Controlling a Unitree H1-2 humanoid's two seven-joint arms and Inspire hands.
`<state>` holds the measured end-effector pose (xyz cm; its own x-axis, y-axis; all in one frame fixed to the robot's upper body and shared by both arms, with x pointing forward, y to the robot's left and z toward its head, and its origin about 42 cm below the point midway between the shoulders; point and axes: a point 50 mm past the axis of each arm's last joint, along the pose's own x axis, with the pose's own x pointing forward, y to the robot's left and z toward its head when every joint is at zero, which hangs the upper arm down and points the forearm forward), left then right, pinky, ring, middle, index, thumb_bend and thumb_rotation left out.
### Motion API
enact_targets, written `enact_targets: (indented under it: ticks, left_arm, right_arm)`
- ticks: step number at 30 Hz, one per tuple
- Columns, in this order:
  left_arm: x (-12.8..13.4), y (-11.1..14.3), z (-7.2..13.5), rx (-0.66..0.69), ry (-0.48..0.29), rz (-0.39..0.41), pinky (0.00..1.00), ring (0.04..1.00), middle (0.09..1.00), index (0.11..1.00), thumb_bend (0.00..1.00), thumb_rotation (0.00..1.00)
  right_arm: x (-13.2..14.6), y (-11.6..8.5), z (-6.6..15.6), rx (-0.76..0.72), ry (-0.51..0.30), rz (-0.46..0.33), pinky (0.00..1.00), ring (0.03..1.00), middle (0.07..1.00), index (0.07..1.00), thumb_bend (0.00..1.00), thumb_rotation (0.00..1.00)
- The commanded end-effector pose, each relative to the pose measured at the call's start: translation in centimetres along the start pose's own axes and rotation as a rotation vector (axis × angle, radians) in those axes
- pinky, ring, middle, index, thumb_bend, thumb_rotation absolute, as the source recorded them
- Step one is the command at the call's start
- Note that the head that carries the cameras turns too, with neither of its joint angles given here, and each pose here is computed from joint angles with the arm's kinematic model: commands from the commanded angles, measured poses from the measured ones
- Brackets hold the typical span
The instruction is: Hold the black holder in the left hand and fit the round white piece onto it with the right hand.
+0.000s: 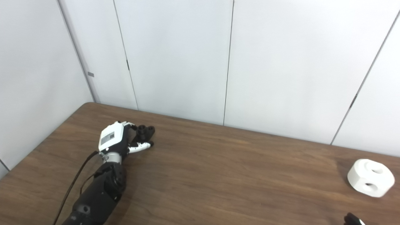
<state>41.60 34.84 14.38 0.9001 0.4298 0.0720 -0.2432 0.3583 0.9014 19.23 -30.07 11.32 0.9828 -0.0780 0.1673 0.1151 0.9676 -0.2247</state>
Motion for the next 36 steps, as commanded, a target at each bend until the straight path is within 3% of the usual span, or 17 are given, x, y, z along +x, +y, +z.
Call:
enact_targets:
  ticks: [1,22,26,27,29,36]
  left_arm:
    - [1.68,2.54,1.23,-0.016,-0.051,0.087,1.00,0.966,0.878,0.703,0.83,0.44]
    - [1.93,2.37,0.48,0.018,-0.027,0.087,1.00,0.946,0.848,0.631,0.79,0.38]
    - [1.94,2.35,0.48,-0.017,-0.029,0.094,1.00,0.949,0.849,0.558,0.76,0.29]
    - [1.93,2.33,0.47,-0.025,-0.030,0.096,1.00,0.949,0.849,0.517,0.62,0.16]
    - [1.90,2.33,0.46,-0.035,-0.032,0.100,1.00,0.949,0.849,0.495,0.55,0.09]
    - [1.87,2.42,0.27,-0.070,-0.043,0.091,1.00,0.943,0.837,0.483,0.52,0.05]
  right_arm:
    - [-2.28,0.42,-2.27,0.016,0.108,-0.007,0.79,0.876,0.878,0.881,0.72,0.96]
    - [-2.39,0.51,-2.14,0.007,0.101,-0.008,0.86,0.900,0.896,0.903,0.66,0.98]
    - [-2.38,0.54,-2.14,0.012,0.099,-0.010,0.86,0.895,0.893,0.903,0.65,0.98]
    - [-2.38,0.54,-2.14,0.012,0.100,-0.010,0.86,0.895,0.893,0.902,0.66,0.98]
    - [-2.44,0.57,-2.06,0.013,0.104,-0.010,0.86,0.897,0.894,0.903,0.66,0.98]
    - [-2.37,0.69,-2.05,0.015,0.091,-0.005,0.85,0.889,0.892,0.901,0.63,0.99]
